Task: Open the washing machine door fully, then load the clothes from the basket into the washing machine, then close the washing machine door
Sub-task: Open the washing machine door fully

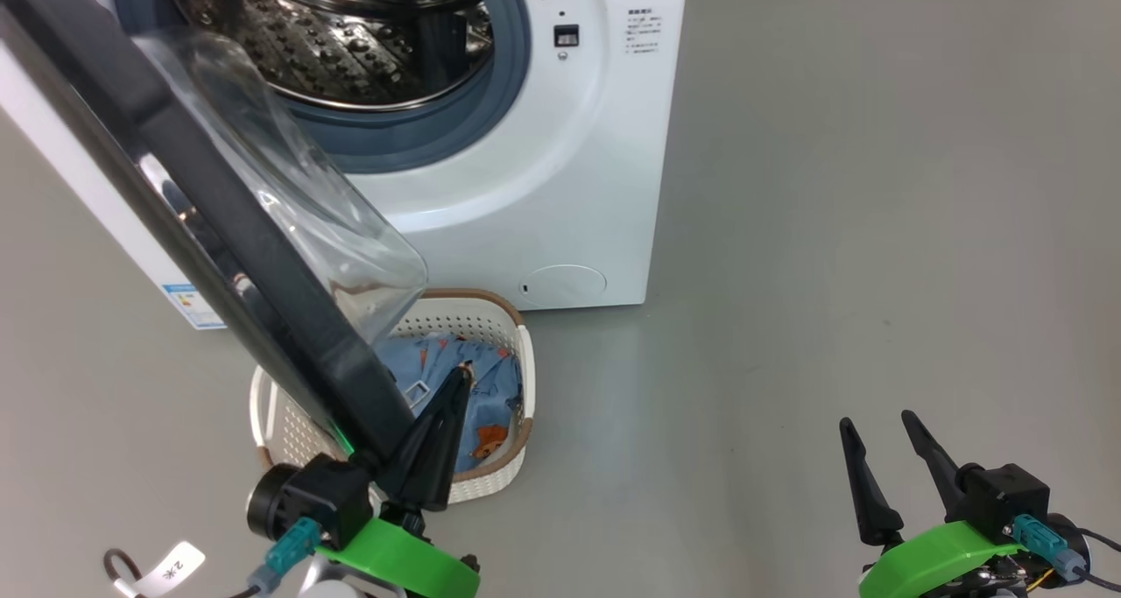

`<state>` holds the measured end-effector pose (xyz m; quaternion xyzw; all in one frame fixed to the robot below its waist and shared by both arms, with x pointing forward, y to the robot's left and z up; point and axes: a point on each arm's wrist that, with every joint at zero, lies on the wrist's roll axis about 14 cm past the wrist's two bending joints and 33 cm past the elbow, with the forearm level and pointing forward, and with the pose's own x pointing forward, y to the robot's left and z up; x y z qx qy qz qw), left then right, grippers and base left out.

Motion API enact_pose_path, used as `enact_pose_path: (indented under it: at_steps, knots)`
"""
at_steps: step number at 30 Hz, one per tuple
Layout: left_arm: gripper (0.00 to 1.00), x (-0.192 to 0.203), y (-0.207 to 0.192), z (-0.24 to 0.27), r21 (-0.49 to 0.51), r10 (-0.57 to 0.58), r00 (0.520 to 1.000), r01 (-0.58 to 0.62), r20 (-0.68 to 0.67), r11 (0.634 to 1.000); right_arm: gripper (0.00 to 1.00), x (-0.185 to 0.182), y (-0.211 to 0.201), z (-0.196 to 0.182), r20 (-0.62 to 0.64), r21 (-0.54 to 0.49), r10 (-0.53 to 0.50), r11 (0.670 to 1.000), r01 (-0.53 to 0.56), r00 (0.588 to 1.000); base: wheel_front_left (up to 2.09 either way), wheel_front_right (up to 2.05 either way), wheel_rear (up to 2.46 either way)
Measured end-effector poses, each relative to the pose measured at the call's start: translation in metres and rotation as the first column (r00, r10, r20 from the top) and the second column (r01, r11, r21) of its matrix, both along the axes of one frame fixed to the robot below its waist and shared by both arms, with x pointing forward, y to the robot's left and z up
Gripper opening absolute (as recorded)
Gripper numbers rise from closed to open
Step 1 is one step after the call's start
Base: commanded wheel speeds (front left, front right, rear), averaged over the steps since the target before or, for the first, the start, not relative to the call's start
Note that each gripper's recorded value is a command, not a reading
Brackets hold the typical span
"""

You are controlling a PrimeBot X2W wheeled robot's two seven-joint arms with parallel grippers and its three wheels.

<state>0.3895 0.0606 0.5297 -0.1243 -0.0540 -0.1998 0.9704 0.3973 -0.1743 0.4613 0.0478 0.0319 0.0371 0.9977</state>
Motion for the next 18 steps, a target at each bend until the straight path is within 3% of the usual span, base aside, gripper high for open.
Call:
enact_pose_path:
  at_steps: [18]
  knots:
    - [0.00, -0.015, 0.024, -0.004, 0.013, 0.079, 0.997, -0.079, -0.009, 0.997, 1.00, 0.009, 0.021, 0.003, 0.011, 0.008, 0.057, 0.998, -0.057, 0.998, 0.00, 0.00, 0.00]
